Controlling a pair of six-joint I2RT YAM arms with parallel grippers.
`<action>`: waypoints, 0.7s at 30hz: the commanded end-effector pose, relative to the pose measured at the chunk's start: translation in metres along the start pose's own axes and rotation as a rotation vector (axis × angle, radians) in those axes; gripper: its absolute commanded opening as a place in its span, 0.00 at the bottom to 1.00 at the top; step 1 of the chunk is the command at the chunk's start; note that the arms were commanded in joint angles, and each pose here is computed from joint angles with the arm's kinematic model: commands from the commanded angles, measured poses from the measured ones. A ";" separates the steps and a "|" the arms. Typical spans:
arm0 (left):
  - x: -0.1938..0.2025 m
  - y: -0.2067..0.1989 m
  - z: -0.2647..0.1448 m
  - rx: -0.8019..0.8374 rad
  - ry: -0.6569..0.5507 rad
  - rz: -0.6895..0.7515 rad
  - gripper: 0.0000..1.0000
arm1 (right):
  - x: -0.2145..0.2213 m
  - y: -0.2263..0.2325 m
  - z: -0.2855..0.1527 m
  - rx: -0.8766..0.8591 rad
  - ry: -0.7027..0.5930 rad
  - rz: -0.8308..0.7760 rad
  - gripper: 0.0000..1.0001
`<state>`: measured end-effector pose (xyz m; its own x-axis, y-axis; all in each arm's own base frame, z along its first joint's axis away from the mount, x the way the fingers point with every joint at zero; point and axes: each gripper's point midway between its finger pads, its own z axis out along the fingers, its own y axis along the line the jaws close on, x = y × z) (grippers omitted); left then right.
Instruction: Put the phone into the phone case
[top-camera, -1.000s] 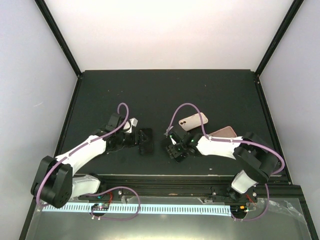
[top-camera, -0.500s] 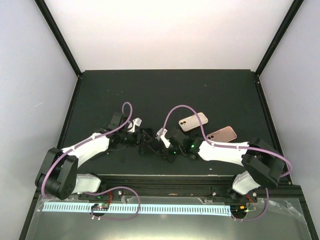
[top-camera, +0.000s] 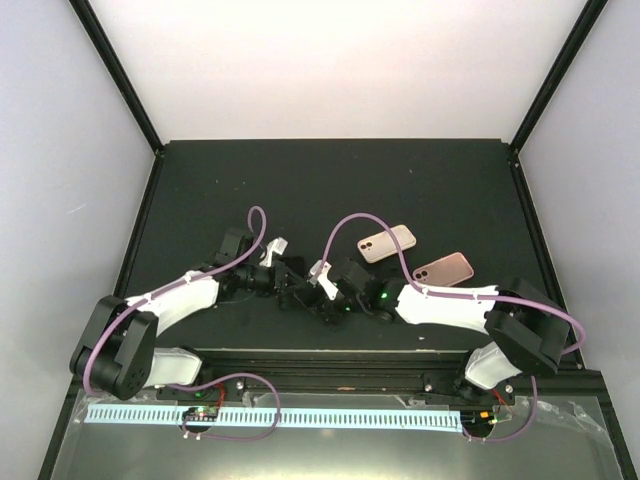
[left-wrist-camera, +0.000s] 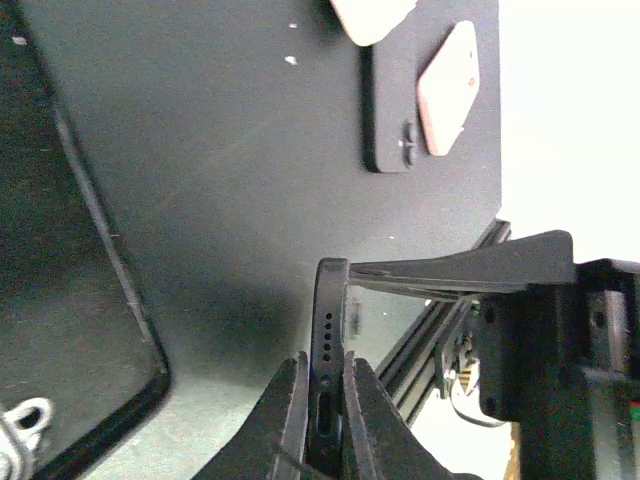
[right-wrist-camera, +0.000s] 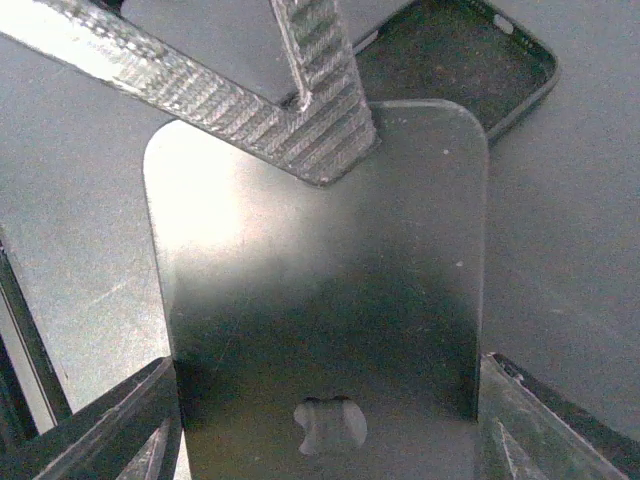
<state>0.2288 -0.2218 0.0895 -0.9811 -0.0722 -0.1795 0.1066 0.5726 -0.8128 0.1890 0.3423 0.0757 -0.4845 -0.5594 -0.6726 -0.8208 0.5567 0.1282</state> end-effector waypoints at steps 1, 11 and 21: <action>-0.004 -0.008 -0.003 0.036 -0.023 -0.018 0.03 | -0.031 0.002 -0.016 0.040 -0.097 -0.006 0.75; -0.011 -0.023 -0.016 0.061 -0.062 -0.089 0.01 | -0.034 0.000 -0.045 0.204 -0.114 -0.067 0.84; -0.016 -0.048 -0.036 0.162 -0.122 -0.309 0.02 | -0.039 0.021 -0.051 0.334 -0.178 -0.243 0.64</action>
<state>0.2312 -0.2153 0.1205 -0.9626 -0.2691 -0.0305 -0.1052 0.4754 -0.8735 0.1652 0.3443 0.1260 -0.2749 -0.6049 -0.7473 -0.8030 0.5719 -0.1676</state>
